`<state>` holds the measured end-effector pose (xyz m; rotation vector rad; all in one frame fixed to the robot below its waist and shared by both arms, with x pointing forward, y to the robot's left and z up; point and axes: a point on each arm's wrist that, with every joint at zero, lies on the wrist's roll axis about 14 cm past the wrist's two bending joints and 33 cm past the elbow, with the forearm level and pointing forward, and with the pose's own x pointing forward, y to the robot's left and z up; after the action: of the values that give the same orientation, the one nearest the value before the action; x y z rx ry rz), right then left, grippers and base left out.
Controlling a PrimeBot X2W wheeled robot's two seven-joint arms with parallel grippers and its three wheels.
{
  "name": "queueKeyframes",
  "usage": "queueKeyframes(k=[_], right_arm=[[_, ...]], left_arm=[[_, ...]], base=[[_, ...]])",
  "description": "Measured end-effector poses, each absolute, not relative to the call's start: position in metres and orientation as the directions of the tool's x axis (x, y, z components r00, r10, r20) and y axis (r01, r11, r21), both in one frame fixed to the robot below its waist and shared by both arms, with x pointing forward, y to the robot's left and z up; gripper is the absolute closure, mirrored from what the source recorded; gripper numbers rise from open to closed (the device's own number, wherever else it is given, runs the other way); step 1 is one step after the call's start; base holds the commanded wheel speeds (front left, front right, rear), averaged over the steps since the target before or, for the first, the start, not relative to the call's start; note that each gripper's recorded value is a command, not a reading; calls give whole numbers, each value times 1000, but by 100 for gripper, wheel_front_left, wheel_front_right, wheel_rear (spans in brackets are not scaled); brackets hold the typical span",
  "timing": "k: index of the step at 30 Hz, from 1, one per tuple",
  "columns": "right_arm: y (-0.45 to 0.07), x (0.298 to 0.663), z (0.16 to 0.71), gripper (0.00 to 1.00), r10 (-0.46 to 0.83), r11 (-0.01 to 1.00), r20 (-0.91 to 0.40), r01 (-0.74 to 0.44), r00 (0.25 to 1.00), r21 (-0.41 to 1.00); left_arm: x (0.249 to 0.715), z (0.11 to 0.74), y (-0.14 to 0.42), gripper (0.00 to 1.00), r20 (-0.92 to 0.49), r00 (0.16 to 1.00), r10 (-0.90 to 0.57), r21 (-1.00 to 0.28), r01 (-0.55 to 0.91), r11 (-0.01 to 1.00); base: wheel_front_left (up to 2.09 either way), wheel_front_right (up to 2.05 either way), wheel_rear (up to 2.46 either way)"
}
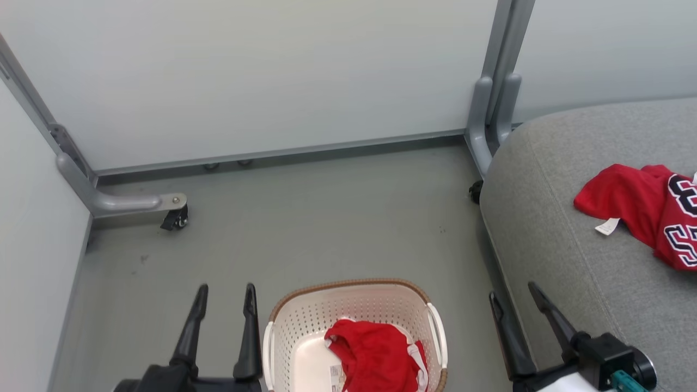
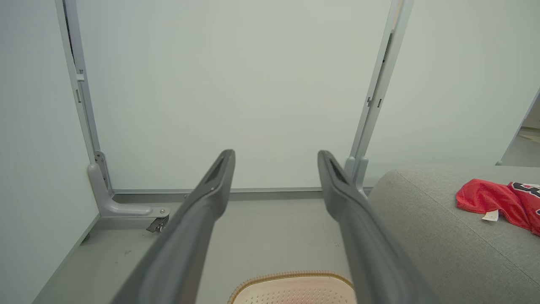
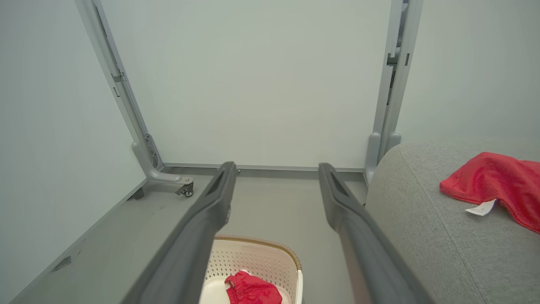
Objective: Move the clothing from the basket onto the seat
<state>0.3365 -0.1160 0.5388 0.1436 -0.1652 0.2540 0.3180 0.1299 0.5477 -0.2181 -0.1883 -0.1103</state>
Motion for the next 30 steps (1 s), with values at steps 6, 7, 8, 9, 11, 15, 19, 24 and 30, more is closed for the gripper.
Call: queueKeyframes(k=[6, 7, 8, 9, 11, 15, 19, 24, 30], right_arm=[[-128, 319, 527, 0, 207, 969, 145, -223, 968, 107], [-129, 317, 526, 0, 203, 970, 142, -219, 969, 102], [-131, 316, 525, 0, 199, 972, 140, -213, 970, 97], [-132, 316, 525, 0, 195, 973, 140, -209, 971, 96], [-135, 314, 525, 0, 185, 975, 140, -200, 973, 95], [-137, 313, 524, 0, 180, 977, 138, -194, 974, 91], [-135, 311, 524, 0, 186, 976, 140, -200, 973, 88], [-136, 308, 522, 0, 183, 978, 133, -195, 974, 80], [-136, 306, 521, 0, 185, 978, 131, -196, 974, 73]], left_arm=[[302, 536, 125, 0, 164, 982, -98, -185, 129, 974], [301, 534, 124, 0, 158, 982, -102, -180, 130, 975], [300, 532, 124, 0, 152, 983, -105, -179, 132, 975], [299, 530, 123, 0, 147, 983, -107, -177, 133, 975], [299, 526, 121, 0, 134, 984, -115, -170, 137, 976], [300, 523, 119, 0, 124, 985, -119, -167, 139, 976], [299, 522, 116, 0, 123, 984, -129, -168, 149, 974], [299, 524, 116, 0, 128, 983, -128, -170, 149, 974], [298, 525, 120, 0, 135, 984, -116, -169, 138, 976]], base=[[0, 0, 0], [0, 0, 0], [0, 0, 0], [0, 0, 0], [0, 0, 0], [0, 0, 0], [0, 0, 0], [0, 0, 0], [0, 0, 0]])
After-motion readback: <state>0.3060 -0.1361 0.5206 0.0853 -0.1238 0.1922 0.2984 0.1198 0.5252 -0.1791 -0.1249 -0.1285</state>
